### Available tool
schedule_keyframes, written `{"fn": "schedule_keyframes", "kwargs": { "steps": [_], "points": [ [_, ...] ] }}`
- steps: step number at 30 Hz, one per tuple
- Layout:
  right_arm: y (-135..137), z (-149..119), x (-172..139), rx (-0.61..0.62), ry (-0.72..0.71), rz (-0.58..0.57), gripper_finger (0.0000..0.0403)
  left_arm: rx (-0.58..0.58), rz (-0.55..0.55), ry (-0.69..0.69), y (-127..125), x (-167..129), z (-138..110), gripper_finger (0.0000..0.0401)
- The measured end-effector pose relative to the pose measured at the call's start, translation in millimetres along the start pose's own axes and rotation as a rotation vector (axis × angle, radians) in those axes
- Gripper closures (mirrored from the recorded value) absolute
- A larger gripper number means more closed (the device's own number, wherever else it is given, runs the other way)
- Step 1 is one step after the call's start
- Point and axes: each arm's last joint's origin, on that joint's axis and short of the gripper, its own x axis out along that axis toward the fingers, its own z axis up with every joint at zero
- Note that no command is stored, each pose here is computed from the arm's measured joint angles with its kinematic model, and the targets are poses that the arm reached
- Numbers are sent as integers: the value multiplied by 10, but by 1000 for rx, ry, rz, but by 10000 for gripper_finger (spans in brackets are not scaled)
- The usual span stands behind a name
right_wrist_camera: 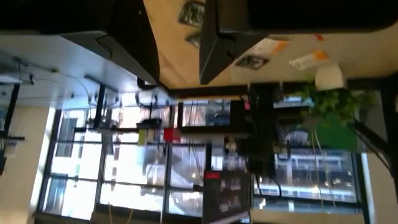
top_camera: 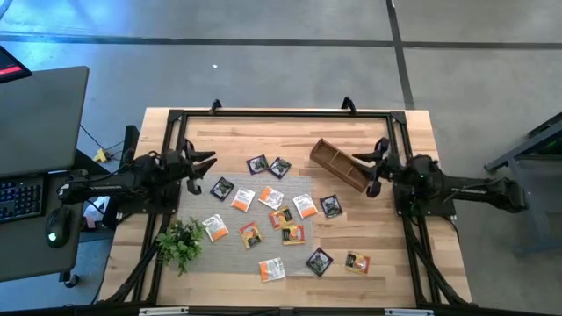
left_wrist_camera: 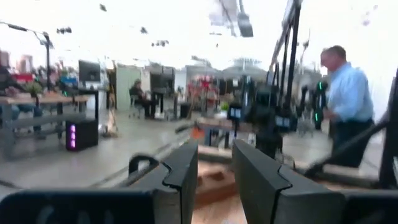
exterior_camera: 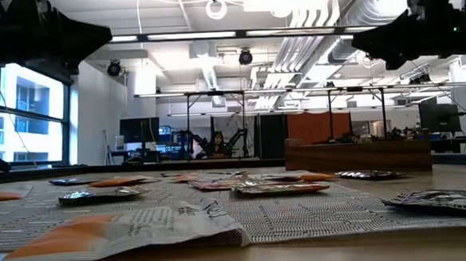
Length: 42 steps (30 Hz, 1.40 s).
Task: Pick & Place Tea
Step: Put the black tea bag into the left section of the wooden organizer
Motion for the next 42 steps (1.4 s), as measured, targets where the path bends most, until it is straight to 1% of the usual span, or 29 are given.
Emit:
{"fn": "schedule_keyframes", "kwargs": {
  "steps": [2, 4, 8, 10, 13, 16, 20, 24, 27, 29, 31, 36, 38, 42],
  "points": [
    [1, 70, 64, 9, -15, 2, 288, -21, 19, -52, 6, -1, 52, 302],
    [5, 150, 158, 12, -7, 10, 287, -33, 20, -76, 7, -2, 83, 300],
    [14, 264, 426, -34, 97, 13, 287, -24, 24, -33, 4, 11, 96, 288],
    [19, 258, 581, -59, 180, 7, 287, -28, 30, -4, 2, 27, 87, 275],
    [31, 169, 816, -70, 303, 9, 287, -26, 70, 24, 7, 54, 84, 251],
    [41, 76, 1062, -79, 384, -2, 287, -21, 127, 45, 15, 90, 101, 228],
    [56, -57, 1414, -47, 475, -34, 287, -63, 195, 62, 18, 155, 162, 214],
    [73, -149, 1820, -28, 560, -39, 288, -60, 193, 92, 3, 213, 168, 213],
    [35, -235, 2107, 34, 661, -75, 288, -70, 186, 117, -7, 246, 149, 213],
    [-4, -308, 2283, 84, 704, -106, 288, -69, 174, 122, -14, 261, 156, 213],
    [-29, -395, 2432, 110, 735, -119, 288, -69, 171, 124, -17, 269, 164, 213],
    [-31, -620, 2681, 114, 813, -129, 288, -71, 170, 117, -18, 273, 176, 213],
    [-25, -720, 2729, 129, 857, -134, 288, -71, 170, 117, -18, 273, 176, 213],
    [-22, -897, 2795, 133, 898, -141, 288, -71, 170, 117, -18, 273, 175, 213]
  ]
}}
